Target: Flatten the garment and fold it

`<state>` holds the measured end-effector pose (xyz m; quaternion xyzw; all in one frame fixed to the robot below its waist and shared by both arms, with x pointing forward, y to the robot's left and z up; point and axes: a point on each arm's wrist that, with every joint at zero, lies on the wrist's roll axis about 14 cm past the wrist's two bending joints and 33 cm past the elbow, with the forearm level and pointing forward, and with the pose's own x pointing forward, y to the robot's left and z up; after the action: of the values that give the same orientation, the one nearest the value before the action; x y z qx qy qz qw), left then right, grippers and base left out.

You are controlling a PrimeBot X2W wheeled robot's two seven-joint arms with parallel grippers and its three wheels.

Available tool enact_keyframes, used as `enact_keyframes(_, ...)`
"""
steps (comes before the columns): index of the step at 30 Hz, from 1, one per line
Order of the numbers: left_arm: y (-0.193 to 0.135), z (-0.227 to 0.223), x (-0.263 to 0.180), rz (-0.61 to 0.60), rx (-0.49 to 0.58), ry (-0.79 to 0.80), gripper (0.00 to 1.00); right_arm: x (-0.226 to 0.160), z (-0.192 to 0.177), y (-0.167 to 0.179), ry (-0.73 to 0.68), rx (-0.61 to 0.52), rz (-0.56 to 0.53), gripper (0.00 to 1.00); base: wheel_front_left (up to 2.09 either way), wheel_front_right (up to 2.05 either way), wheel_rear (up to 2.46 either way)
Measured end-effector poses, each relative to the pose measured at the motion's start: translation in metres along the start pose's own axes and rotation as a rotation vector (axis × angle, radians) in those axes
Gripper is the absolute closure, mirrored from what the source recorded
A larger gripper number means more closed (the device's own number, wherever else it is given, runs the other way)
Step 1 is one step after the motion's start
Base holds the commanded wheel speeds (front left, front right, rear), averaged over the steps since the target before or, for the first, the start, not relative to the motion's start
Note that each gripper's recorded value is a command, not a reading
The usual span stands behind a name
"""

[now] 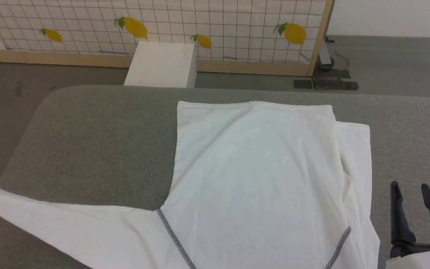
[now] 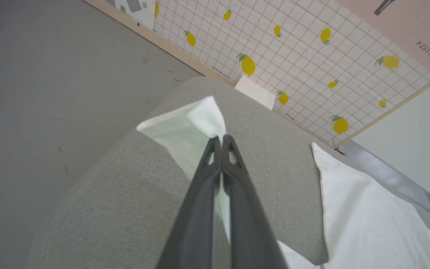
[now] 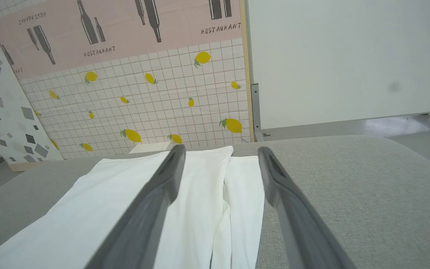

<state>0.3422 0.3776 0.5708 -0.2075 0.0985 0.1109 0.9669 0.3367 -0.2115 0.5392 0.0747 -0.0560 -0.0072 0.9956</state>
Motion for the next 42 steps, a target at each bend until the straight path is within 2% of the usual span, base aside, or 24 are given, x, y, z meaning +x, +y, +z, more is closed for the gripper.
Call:
enact_keyframes(6,0.016,0.001,-0.023,0.031,-0.026,-0.033,1.00,-0.003,0.006,0.003,-0.020,0.005,0.011,0.00,0.00,0.00,0.00)
enact_keyframes(11,0.016,0.002,-0.031,0.028,-0.020,-0.054,1.00,-0.006,0.006,0.002,-0.021,0.004,0.009,0.00,0.00,0.00,0.00)
enact_keyframes(15,0.001,0.004,-0.031,-0.017,0.027,-0.063,1.00,-0.006,0.006,0.000,-0.021,0.001,0.003,0.00,0.00,0.00,0.00)
enact_keyframes(19,-0.026,0.005,-0.027,-0.075,0.139,-0.073,1.00,-0.006,0.007,-0.005,-0.020,-0.005,-0.013,0.00,0.00,0.00,0.00)
enact_keyframes(23,-0.076,-0.005,-0.026,-0.204,0.202,-0.075,1.00,-0.006,0.014,-0.016,-0.037,-0.019,-0.045,0.00,0.00,0.00,0.00)
enact_keyframes(30,-0.188,-0.035,-0.042,-0.509,0.239,-0.058,1.00,-0.008,0.025,-0.035,-0.062,-0.041,-0.100,0.00,0.00,0.00,0.00)
enact_keyframes(36,-0.280,-0.106,-0.075,-0.778,0.233,0.096,1.00,-0.009,0.034,-0.049,-0.084,-0.060,-0.146,0.00,0.00,0.00,0.00)
enact_keyframes(42,-0.333,-0.184,-0.113,-0.977,0.253,0.290,1.00,-0.012,0.038,-0.056,-0.088,-0.071,-0.168,0.00,0.00,0.00,0.00)
